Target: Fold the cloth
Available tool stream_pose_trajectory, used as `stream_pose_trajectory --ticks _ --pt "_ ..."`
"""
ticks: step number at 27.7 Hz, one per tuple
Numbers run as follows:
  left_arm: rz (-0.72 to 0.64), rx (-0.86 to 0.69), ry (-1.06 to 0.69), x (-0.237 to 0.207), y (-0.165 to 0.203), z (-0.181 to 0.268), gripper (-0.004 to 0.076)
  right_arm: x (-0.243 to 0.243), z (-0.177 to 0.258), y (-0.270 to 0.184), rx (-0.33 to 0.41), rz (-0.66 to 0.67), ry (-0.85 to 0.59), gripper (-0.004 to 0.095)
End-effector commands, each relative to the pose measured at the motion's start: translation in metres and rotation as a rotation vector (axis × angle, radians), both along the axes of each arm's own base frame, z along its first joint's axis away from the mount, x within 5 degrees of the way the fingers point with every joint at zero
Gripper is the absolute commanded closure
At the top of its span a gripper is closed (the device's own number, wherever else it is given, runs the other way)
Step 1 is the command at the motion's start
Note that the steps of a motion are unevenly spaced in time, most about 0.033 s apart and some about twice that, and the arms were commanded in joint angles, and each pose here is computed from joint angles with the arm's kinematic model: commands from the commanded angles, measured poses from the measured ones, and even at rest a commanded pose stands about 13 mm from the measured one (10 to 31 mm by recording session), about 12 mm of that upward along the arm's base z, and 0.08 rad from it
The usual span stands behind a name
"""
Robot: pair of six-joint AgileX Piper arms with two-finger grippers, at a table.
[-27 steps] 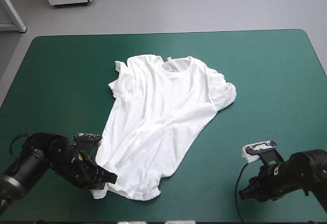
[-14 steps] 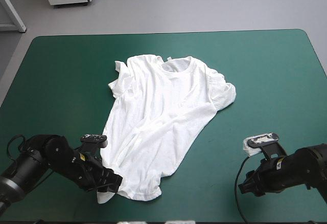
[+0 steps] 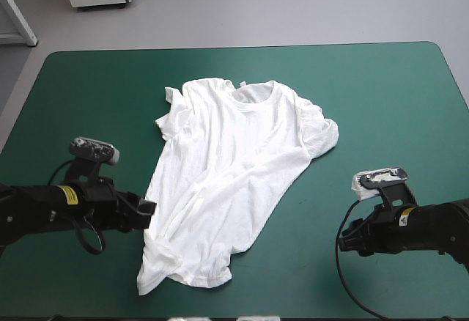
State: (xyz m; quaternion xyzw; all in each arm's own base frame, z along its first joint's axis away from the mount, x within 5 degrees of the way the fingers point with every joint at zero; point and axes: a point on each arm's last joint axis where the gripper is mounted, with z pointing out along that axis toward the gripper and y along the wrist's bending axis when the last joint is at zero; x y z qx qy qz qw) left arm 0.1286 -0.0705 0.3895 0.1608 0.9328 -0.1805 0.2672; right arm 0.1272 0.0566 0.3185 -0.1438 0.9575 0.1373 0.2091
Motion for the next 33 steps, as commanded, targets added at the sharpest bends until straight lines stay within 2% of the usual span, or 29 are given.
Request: stream_pose_trajectory --ticks 1,3,8,15,19,21,24,30,33 --pt "0.063 0.102 -0.105 0.023 0.006 0.022 0.0311 0.008 0.018 0.004 0.088 -0.054 -0.126 0.0381" --pt "0.075 0.152 -0.102 0.043 0.003 0.020 0.0308 0.013 0.021 0.006 0.139 -0.091 -0.170 0.0381" --pt "0.080 0.233 -0.066 0.091 -0.009 -0.006 0.0237 0.023 0.025 0.007 0.177 -0.133 -0.236 0.0381" --pt "0.080 0.269 -0.067 0.141 -0.024 -0.042 0.0227 0.046 0.008 0.014 0.130 -0.104 -0.148 0.0381" --pt "0.102 0.326 -0.049 0.164 -0.021 -0.063 0.0227 0.061 0.010 0.019 0.108 -0.072 -0.157 0.0381" --pt "0.166 0.296 -0.022 0.182 -0.007 -0.077 0.0227 0.072 0.019 0.022 0.100 -0.044 -0.200 0.0381" --pt "0.191 0.253 0.011 0.198 0.005 -0.092 0.0228 0.083 0.029 0.023 0.084 -0.036 -0.230 0.0381" --pt "0.157 0.256 0.089 0.222 0.004 -0.128 0.0228 0.100 0.035 0.028 0.076 -0.034 -0.237 0.0381" --pt "0.138 0.238 0.129 0.238 -0.001 -0.140 0.0228 0.109 0.024 0.030 0.061 -0.032 -0.187 0.0381"
